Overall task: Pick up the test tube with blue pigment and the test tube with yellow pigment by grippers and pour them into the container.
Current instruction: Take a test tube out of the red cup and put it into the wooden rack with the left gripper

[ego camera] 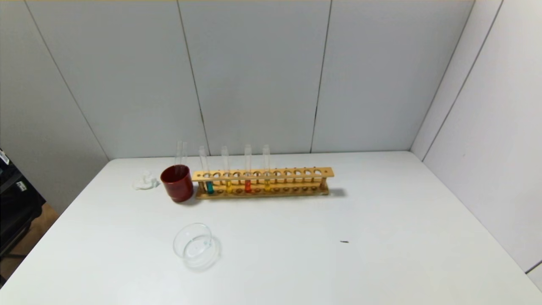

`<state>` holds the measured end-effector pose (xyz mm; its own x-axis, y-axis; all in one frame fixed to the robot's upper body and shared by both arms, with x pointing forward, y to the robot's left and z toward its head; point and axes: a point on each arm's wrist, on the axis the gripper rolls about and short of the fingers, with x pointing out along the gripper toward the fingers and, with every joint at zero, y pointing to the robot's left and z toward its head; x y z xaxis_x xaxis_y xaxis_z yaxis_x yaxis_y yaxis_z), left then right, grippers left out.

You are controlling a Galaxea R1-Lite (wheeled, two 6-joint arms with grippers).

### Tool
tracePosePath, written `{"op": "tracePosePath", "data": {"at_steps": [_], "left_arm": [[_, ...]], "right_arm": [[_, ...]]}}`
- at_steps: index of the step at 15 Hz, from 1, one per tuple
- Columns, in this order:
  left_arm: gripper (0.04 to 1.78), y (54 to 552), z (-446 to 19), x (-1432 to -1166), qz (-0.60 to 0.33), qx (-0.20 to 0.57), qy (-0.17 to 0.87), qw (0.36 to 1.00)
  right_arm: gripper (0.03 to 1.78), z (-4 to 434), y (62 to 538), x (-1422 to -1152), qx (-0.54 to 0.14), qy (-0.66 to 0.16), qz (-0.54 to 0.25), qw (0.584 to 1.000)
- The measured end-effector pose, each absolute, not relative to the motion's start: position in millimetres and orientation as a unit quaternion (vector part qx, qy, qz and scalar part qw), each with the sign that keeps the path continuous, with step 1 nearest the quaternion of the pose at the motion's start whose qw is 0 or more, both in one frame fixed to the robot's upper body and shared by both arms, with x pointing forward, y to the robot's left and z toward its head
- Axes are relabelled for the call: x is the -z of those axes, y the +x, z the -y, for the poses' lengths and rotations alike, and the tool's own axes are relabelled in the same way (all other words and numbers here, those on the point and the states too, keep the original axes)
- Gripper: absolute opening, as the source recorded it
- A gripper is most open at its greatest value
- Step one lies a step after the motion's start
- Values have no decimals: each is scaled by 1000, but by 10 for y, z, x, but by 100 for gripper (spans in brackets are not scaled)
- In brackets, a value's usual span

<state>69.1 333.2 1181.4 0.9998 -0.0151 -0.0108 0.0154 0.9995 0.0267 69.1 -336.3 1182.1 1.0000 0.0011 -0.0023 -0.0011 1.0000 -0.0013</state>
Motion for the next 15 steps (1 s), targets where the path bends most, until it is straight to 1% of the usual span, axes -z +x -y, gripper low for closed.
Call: {"op": "tracePosePath", "data": {"at_steps": [4,6,8,11,13,15], "left_arm": [[175,686,-3331,-11831,-3,11,19,1000],[175,634,-3326,-11965,10,23,18,1000],[175,517,-3318,-12193,20,40,18,999],[175,333,-3301,-12649,21,81,22,996],[175,343,-3297,-13008,20,92,24,995],[175,497,-3295,-13340,2,99,24,995]], "right_arm": [[175,3363,691,-11822,0,-1,-1,1000],[175,3363,691,-11822,0,-1,-1,1000],[175,3363,691,-11821,-1,-1,-1,1000],[175,3363,691,-11821,0,-1,-1,1000],[175,3363,691,-11821,-1,-1,-1,1000],[175,3363,691,-11821,-1,-1,-1,1000]]}}
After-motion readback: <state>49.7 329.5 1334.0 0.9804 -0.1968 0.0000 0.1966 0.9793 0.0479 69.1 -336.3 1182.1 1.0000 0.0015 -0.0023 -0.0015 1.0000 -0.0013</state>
